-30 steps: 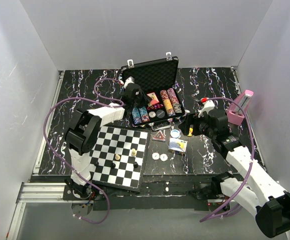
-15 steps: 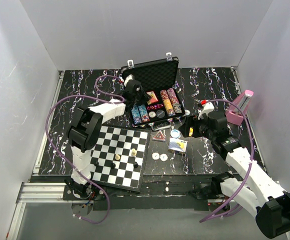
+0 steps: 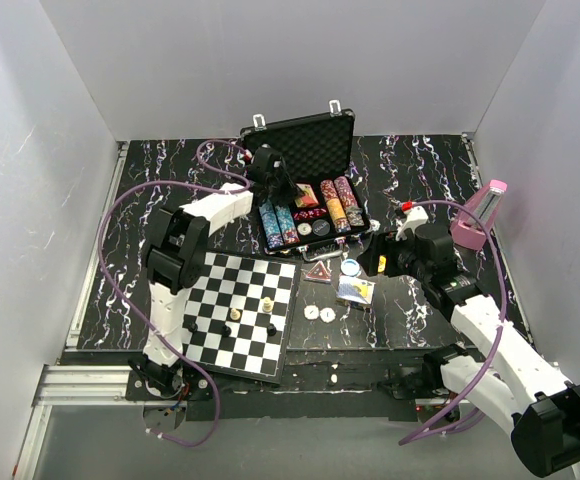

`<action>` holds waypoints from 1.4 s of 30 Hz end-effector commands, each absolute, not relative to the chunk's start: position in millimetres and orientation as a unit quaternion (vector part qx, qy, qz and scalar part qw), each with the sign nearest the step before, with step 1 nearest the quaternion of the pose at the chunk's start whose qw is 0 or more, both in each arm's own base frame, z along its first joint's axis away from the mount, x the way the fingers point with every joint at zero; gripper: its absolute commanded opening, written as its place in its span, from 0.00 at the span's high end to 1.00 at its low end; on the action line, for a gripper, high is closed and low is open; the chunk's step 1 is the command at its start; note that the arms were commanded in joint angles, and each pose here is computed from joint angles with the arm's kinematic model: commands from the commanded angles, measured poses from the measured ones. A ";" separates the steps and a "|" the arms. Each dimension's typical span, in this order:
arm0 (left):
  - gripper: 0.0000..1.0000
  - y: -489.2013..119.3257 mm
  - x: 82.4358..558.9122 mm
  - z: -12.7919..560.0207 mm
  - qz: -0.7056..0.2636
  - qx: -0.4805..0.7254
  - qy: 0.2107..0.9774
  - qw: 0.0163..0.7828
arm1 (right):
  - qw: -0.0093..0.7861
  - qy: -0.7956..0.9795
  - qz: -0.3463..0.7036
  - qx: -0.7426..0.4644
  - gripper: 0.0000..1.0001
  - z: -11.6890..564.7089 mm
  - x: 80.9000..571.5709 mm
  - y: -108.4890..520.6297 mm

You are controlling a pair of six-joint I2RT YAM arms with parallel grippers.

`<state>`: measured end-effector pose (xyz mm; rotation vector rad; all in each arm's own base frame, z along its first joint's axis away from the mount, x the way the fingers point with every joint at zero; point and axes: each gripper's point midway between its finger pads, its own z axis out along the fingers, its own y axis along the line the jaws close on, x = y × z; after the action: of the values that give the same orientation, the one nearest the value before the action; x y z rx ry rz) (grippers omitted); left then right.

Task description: Pack up texas hold em set

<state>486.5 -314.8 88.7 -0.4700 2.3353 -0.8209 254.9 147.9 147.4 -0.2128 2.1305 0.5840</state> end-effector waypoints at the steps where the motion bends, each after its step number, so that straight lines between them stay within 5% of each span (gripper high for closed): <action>1: 1.00 -324.8 488.4 92.4 -0.323 -0.163 0.889 0.280 | 0.451 0.855 0.242 -0.081 0.15 148.5 255.3 148.2; 4: 0.97 -326.5 488.5 87.1 -0.324 -0.164 0.892 0.271 | 0.449 0.856 0.243 -0.081 0.15 146.9 254.2 148.4; 10: 0.33 -314.3 490.3 99.6 -0.302 -0.160 0.891 0.298 | 0.451 0.855 0.243 -0.080 0.15 148.2 255.0 148.5; 14: 0.10 -308.6 490.7 113.3 -0.292 -0.143 0.891 0.318 | 0.451 0.854 0.246 -0.081 0.15 150.1 256.7 149.8; 19: 0.02 -300.9 491.2 135.6 -0.278 -0.116 0.886 0.351 | 0.451 0.853 0.249 -0.084 0.16 152.2 258.5 152.4; 29: 0.02 -296.1 484.2 176.4 -0.259 -0.047 0.879 0.398 | 0.477 0.839 0.245 -0.093 0.16 177.1 278.0 157.1; 42: 0.02 -276.1 416.7 238.9 -0.288 0.133 0.837 0.447 | 0.504 0.783 0.326 -0.164 0.23 218.8 377.5 230.3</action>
<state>409.4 -278.4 108.1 0.1323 2.4643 -0.6487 339.4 195.7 184.1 -0.3208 2.0666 0.6541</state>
